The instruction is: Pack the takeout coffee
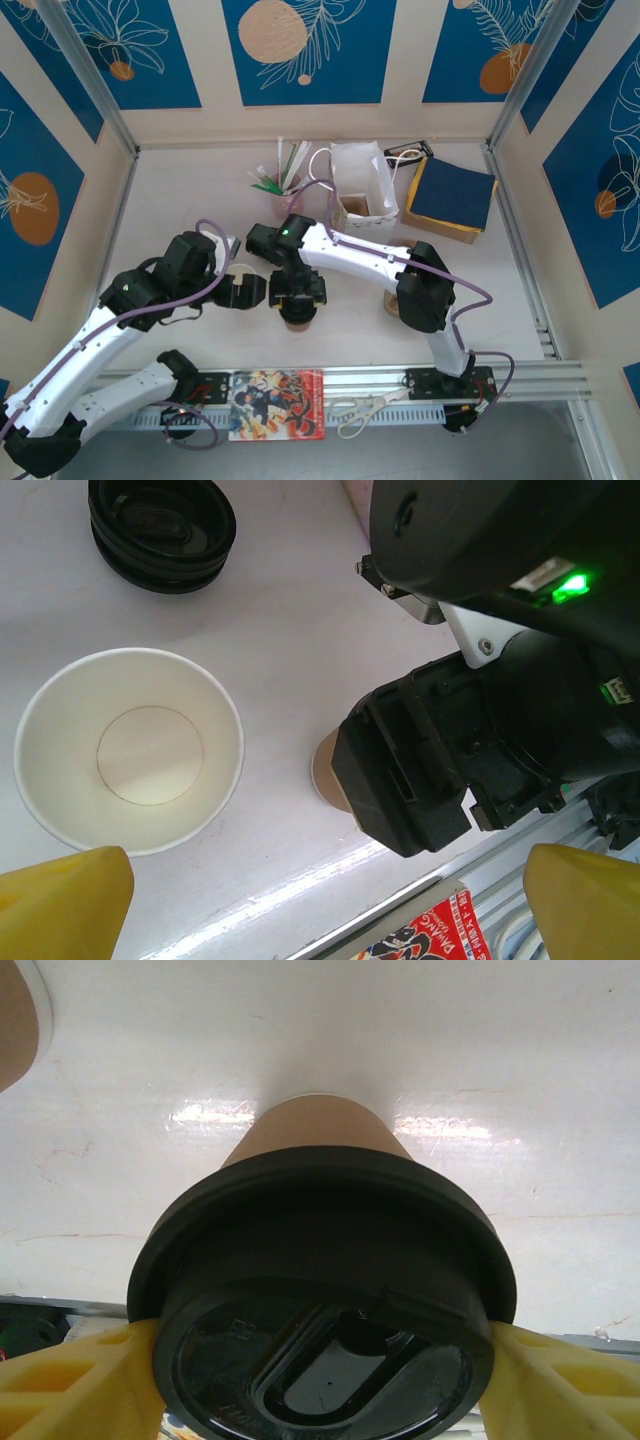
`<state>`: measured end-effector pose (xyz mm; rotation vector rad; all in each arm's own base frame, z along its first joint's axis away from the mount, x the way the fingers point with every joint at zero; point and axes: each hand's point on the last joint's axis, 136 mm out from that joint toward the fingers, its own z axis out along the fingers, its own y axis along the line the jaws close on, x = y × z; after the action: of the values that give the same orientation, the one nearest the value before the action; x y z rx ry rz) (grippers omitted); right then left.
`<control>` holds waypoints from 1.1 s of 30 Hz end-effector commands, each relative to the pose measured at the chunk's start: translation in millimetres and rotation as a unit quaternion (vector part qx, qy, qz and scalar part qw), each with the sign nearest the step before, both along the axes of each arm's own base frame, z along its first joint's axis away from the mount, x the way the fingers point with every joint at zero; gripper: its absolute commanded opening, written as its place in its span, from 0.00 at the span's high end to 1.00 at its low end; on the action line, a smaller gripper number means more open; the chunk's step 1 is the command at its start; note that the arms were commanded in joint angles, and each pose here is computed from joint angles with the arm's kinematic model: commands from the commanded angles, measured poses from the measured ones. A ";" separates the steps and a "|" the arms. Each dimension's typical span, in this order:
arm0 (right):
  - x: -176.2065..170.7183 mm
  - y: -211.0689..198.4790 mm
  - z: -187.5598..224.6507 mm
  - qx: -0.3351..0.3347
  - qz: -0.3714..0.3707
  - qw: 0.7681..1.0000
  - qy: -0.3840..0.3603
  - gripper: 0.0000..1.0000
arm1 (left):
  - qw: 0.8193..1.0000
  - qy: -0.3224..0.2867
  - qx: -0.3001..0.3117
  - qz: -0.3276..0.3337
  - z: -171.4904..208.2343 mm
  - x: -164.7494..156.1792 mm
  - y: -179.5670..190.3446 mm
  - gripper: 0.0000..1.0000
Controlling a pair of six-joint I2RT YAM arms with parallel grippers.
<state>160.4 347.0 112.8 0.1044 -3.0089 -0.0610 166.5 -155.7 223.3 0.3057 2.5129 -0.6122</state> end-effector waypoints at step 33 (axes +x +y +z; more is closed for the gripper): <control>-10.3 -2.2 4.3 -0.001 -0.023 1.000 0.019 0.19 | 1.000 0.000 -0.004 0.012 1.9 -2.6 5.7 0.00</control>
<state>160.0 348.5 116.8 0.0780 -3.0112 -0.0669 165.4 -154.8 226.0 0.3004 2.5017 -0.6206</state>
